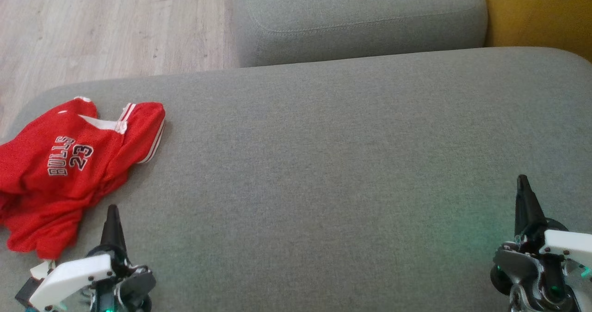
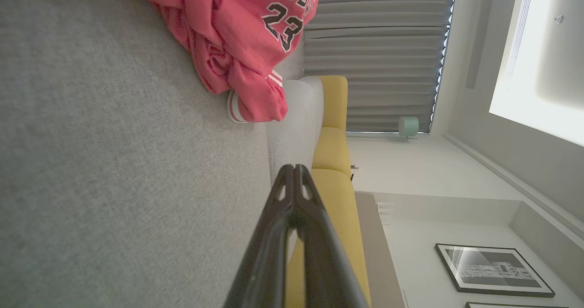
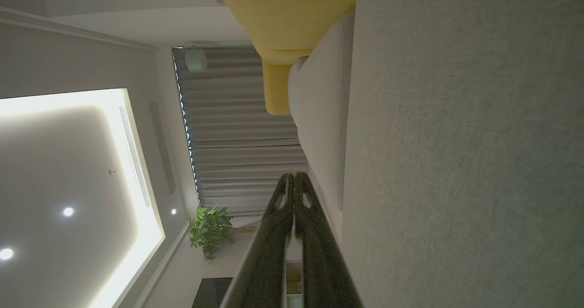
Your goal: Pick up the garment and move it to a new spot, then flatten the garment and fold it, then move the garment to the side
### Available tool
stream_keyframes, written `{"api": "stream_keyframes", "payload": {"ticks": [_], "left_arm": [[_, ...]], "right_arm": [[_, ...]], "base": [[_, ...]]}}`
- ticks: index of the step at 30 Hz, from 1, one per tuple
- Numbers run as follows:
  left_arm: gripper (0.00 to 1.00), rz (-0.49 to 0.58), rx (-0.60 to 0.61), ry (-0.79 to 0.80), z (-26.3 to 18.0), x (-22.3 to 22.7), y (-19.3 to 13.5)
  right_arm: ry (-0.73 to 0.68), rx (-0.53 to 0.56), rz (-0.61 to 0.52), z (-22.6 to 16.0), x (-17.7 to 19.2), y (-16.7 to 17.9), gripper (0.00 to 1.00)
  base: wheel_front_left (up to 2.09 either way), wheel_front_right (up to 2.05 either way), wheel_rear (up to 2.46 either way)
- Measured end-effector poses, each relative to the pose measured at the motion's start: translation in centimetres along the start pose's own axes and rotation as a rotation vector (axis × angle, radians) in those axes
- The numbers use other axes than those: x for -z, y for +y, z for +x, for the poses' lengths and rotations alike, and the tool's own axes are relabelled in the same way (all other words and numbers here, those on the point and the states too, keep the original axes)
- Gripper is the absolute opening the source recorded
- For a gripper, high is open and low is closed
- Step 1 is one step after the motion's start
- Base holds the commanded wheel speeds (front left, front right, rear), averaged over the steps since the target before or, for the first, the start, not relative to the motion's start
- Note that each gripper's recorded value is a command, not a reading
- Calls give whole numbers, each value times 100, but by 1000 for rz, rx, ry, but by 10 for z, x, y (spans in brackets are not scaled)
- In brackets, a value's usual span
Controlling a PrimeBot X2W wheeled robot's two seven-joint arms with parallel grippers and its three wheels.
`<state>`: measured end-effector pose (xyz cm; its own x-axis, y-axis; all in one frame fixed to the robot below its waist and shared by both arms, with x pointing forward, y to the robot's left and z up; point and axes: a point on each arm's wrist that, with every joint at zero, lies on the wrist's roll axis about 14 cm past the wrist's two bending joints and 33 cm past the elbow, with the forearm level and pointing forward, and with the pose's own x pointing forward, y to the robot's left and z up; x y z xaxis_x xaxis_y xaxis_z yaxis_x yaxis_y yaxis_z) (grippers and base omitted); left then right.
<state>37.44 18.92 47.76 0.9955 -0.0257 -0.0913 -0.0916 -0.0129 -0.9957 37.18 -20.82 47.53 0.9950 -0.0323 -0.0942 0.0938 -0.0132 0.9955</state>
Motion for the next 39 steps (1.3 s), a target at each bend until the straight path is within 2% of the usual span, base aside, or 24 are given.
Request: {"api": "stream_keyframes", "payload": {"ticks": [15,16,22,24,30,39], "left_arm": [[0,0,0,0,0,0,0],[100,0,-2,0,0,0,1],[100,-16,-146,-1,-21,3,49],[100,-19,-171,-5,-27,3,57],[100,26,-168,-8,-26,3,56],[100,128,-154,-4,-24,4,48]], "right_arm": [[0,0,0,0,0,0,0],[0,2,0,0,0,-1,100],[-7,153,14,-23,0,-51,100],[-6,176,13,-28,0,-59,100],[8,168,-33,-26,6,-56,100],[35,162,-164,-26,13,-53,100]], "base": [[0,0,0],[0,0,0],[0,0,0],[0,0,0],[0,0,0],[0,0,0]]}}
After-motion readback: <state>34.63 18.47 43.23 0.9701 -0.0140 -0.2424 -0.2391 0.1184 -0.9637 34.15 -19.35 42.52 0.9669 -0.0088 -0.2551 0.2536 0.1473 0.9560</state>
